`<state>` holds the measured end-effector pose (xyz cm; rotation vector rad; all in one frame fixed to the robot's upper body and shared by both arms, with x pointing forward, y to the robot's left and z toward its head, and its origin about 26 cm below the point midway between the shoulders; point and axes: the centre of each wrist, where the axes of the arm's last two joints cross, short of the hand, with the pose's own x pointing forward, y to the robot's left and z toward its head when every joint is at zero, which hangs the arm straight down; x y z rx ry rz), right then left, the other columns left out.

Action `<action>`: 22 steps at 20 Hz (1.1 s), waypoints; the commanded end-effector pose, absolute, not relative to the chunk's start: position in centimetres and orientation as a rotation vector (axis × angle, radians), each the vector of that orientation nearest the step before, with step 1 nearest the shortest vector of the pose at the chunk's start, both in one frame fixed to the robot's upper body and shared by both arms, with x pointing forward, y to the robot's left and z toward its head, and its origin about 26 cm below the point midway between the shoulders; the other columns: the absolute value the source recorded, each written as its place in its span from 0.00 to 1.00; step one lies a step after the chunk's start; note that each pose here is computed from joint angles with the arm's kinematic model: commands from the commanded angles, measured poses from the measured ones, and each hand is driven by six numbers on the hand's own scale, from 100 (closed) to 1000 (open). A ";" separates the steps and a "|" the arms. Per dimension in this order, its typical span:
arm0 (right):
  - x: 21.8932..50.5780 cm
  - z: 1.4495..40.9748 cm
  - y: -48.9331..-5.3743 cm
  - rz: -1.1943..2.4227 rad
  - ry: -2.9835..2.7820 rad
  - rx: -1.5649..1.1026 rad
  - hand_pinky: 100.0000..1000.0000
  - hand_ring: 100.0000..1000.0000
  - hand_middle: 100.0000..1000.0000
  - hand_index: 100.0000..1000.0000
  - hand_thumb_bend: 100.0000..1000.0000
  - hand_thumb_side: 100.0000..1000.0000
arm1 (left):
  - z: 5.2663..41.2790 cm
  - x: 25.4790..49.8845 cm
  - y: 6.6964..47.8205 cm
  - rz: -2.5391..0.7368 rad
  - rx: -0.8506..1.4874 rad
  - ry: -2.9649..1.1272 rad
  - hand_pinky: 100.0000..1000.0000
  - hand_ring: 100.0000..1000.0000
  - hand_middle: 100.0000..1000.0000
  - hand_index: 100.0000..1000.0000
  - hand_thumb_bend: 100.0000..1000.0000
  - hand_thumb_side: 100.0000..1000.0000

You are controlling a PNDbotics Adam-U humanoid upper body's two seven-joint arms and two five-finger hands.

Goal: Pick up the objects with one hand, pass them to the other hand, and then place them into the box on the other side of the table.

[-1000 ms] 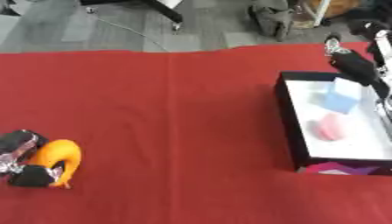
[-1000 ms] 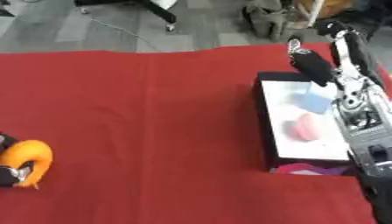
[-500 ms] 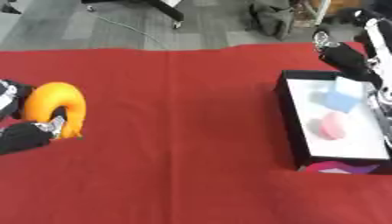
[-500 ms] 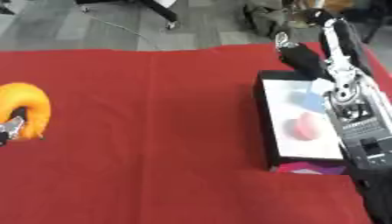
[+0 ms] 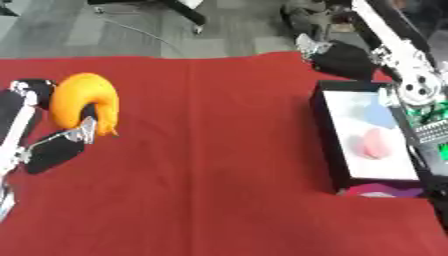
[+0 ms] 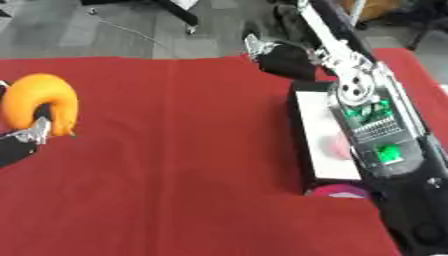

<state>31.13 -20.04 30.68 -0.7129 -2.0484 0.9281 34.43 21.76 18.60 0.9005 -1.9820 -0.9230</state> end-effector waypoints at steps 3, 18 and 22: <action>30.4 32.2 -17.5 1.215 -2.041 -0.621 0.86 0.97 0.86 0.89 0.00 0.35 | 18.1 34.9 20.5 -0.982 0.754 -2.114 0.59 0.48 0.39 0.50 0.00 0.41; 29.4 33.5 -11.6 1.717 -1.810 -0.407 0.86 1.00 0.90 0.93 0.00 0.52 | 17.8 34.1 16.9 -1.193 0.414 -2.239 0.60 0.48 0.39 0.50 0.00 0.42; 29.0 34.0 -10.3 1.765 -1.721 -0.390 0.85 1.00 0.90 0.94 0.00 0.52 | 17.6 33.9 16.5 -1.224 0.430 -2.246 0.60 0.48 0.39 0.50 0.00 0.42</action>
